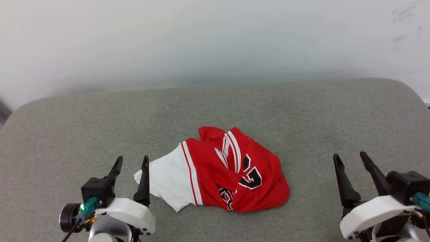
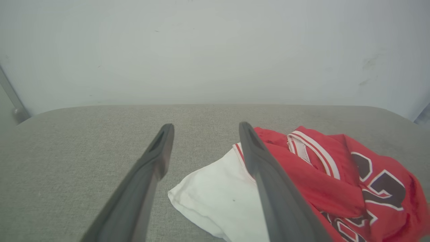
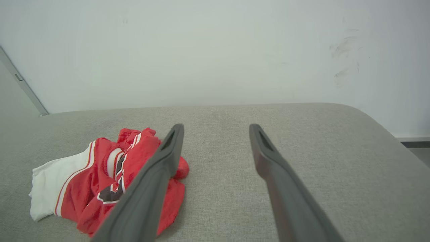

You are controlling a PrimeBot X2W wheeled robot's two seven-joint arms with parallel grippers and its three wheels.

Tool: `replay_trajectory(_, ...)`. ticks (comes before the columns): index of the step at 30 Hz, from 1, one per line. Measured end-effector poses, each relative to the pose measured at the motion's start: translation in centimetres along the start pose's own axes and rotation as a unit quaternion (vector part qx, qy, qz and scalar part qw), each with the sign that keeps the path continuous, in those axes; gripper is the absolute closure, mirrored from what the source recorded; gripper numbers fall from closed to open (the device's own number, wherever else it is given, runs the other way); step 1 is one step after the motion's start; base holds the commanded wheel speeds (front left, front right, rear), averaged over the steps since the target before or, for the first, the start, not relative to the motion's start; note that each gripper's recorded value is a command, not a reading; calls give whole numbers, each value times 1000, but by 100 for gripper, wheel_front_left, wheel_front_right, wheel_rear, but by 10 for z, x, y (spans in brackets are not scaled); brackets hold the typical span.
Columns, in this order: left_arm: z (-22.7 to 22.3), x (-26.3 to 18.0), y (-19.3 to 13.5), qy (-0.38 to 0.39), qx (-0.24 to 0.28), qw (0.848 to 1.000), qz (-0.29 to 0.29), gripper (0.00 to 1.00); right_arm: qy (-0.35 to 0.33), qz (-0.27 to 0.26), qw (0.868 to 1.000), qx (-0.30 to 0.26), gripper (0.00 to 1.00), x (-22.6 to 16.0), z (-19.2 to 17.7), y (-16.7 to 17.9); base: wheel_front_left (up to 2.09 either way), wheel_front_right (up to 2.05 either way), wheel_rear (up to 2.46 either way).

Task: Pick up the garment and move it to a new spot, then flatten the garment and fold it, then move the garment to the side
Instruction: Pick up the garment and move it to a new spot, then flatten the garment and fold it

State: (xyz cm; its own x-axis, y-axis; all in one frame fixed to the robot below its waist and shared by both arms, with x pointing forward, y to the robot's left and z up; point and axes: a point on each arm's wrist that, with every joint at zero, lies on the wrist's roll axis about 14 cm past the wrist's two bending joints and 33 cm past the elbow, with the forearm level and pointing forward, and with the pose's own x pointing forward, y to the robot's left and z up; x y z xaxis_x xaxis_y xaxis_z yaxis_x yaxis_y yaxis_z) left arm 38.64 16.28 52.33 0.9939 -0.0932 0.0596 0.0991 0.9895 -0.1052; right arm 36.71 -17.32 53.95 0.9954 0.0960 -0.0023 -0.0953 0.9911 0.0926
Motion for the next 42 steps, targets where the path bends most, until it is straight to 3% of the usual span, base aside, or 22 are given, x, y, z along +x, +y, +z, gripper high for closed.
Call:
replay_trajectory(15,3,-5,-9,-4,-11,1000,-6,0,18,-10,1000,1,0,-8,-6,-6,0,0,0)
replay_trajectory(22,2,3,-8,-6,-14,1000,-4,0,116,0,993,17,0,17,-34,-7,0,0,0)
replay_trajectory(30,4,15,-1,-17,-15,1000,6,0,281,92,955,13,0,54,-75,33,0,0,0)
replay_trajectory(42,-13,14,27,-3,-19,998,52,0,391,228,891,-34,0,91,-115,110,0,0,0)
